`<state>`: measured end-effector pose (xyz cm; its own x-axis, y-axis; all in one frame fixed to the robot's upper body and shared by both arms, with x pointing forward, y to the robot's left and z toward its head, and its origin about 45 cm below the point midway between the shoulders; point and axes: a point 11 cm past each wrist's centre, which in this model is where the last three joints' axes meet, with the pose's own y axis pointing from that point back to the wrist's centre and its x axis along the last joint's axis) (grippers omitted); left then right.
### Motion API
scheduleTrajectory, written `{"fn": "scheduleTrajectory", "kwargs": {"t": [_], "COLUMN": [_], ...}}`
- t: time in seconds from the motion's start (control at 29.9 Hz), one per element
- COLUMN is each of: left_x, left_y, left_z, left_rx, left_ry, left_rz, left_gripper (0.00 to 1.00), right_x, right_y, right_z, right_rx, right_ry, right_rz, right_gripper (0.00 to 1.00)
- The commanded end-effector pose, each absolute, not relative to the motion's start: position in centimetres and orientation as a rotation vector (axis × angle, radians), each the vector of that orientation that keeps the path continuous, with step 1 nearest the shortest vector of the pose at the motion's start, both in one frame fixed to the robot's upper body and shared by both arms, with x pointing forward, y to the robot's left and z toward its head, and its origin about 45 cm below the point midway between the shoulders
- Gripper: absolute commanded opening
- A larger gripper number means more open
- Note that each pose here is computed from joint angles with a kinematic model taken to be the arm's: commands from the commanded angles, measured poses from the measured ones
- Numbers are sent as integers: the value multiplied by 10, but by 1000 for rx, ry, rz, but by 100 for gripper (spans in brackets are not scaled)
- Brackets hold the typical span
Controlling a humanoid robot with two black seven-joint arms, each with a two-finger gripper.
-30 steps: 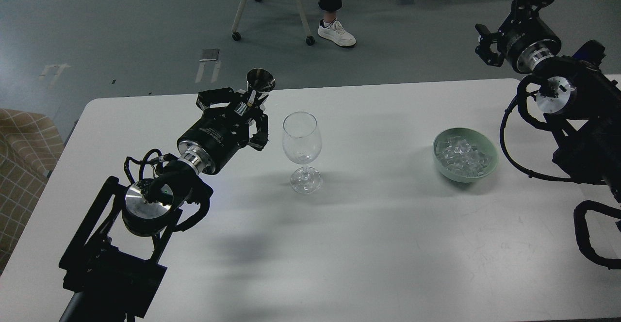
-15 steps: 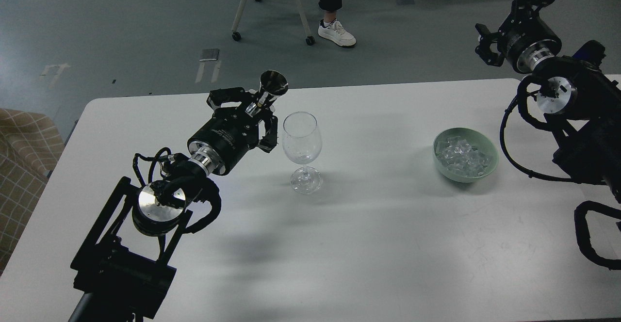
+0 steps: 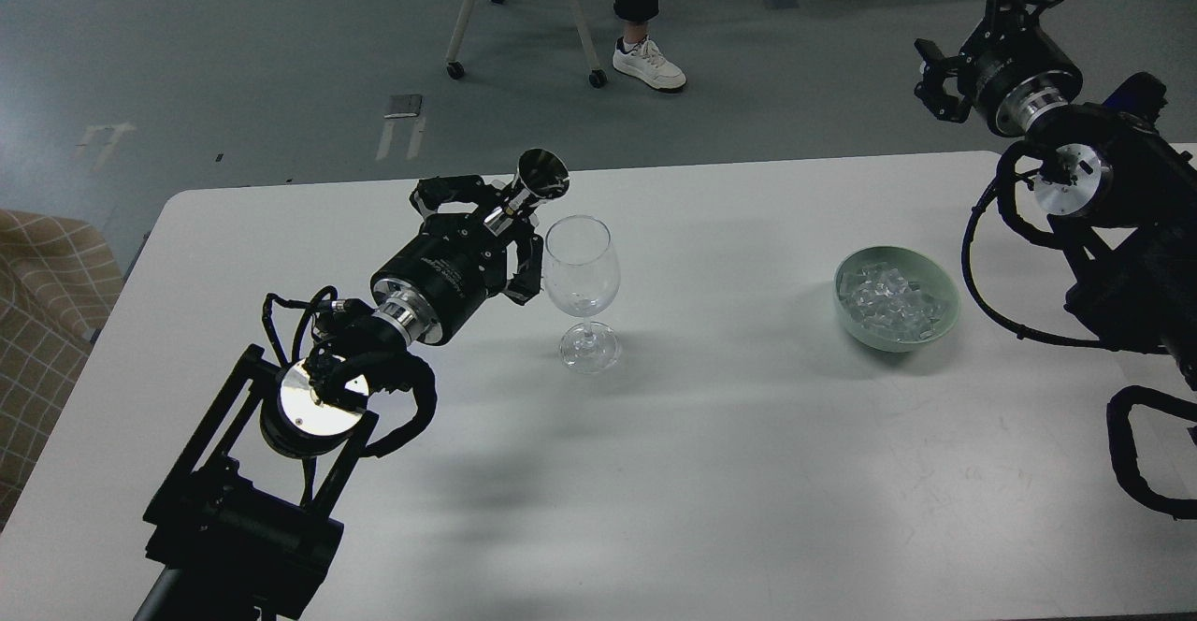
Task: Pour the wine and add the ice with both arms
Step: 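Tilt the jigger over the wine glass with the left gripper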
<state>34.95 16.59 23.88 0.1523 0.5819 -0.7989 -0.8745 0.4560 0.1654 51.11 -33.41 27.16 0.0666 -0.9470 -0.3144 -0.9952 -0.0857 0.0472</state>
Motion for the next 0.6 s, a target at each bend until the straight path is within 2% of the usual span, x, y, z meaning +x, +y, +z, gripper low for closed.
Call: {"fn": "scheduleTrajectory", "kwargs": {"t": [0.0,0.57], "left_x": [350,353], "left_y": [166,169], "left_z": [238,240], "left_rx": [-369,-338], "left_ry": [923,849], "left_rz": [1087,1112], "left_gripper": [0,0], "right_x": [511,510], "right_y": [-335,-335], "right_z": [270,270], "right_rx": [-2156,-2156], "right_ry": [1993,1994], "right_rz": [398,399], "right_gripper": [100,100]}}
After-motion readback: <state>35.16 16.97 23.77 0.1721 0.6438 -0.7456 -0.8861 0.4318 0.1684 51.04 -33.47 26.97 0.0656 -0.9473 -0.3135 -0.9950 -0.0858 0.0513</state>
